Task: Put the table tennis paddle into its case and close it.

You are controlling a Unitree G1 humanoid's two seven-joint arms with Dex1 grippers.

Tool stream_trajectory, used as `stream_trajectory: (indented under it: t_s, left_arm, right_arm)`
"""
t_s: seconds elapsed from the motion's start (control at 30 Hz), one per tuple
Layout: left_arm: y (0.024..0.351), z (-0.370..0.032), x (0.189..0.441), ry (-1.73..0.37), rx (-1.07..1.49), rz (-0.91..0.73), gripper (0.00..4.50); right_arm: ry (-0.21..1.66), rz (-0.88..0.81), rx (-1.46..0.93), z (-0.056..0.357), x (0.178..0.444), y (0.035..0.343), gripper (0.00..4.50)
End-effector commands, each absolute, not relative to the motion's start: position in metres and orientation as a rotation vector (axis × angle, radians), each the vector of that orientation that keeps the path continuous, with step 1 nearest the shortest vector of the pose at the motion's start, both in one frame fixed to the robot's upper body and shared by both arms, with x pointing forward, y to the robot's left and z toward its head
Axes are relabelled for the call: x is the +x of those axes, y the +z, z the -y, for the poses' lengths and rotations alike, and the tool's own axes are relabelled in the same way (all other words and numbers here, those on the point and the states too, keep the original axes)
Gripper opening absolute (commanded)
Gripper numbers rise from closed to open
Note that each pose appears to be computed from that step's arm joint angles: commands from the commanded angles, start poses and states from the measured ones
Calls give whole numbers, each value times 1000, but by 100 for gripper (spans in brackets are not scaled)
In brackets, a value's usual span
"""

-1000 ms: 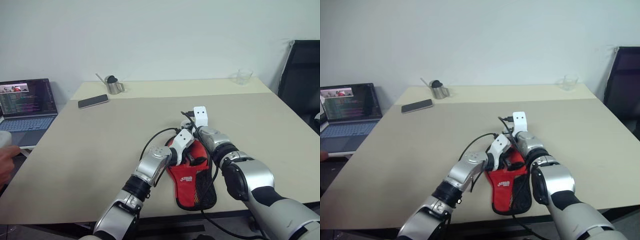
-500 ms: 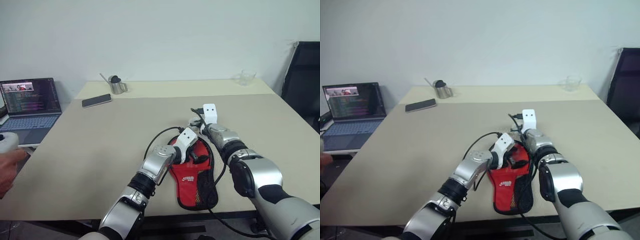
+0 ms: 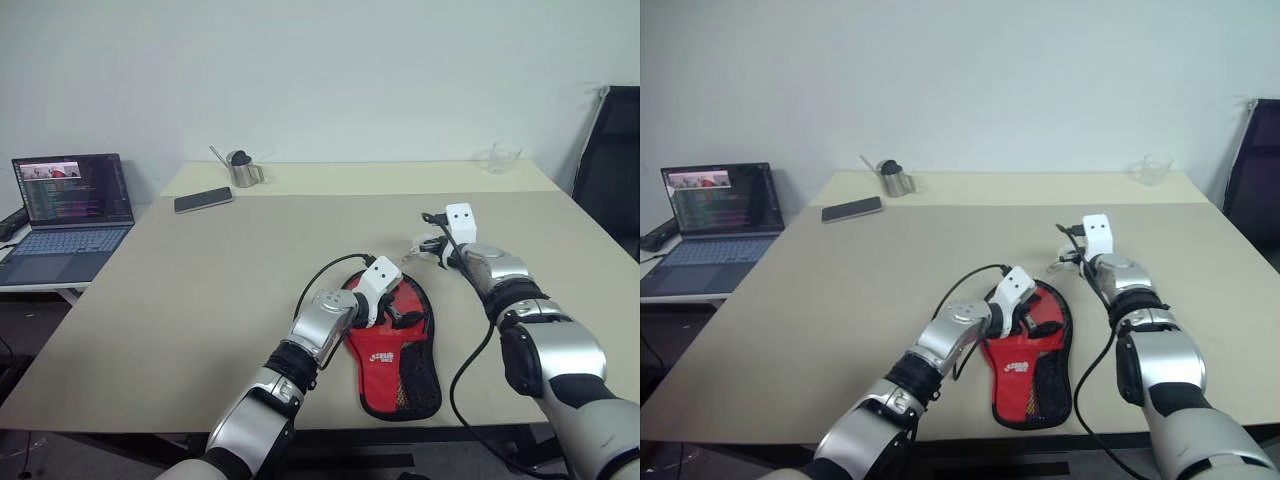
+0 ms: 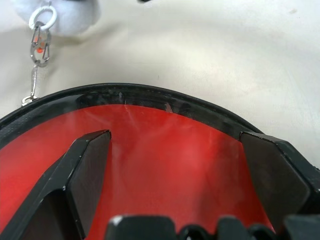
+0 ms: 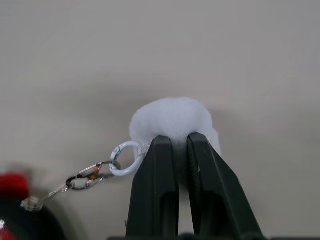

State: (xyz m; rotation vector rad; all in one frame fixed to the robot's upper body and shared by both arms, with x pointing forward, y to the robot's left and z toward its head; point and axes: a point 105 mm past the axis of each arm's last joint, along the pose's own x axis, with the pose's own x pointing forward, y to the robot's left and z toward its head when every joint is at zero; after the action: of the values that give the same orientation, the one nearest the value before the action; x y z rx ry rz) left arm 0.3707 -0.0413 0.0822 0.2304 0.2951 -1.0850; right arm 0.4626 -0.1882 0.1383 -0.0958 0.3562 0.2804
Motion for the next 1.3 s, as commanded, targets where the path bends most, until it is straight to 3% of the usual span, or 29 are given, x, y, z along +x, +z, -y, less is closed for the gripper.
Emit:
stream_trajectory:
  t_s: [0.03, 0.23, 0.63, 0.93, 1.3]
  left_arm:
    - [44, 33, 361, -1083, 240, -440, 450]
    - [44, 34, 361, -1096, 237, -432, 450]
    - [42, 39, 358, -1134, 262, -437, 450]
    - [40, 39, 359, -1137, 269, -440, 450]
    - [36, 41, 358, -1138, 275, -452, 450]
  right_arm:
    - [389, -365, -131, 198, 441, 155, 1]
    - [445, -471, -192, 218, 388, 142, 1]
    - [501, -566, -248, 236, 349, 132, 1]
    - [652, -644, -391, 251, 317, 132, 1]
    - [879, -730, -430, 242, 271, 123, 1]
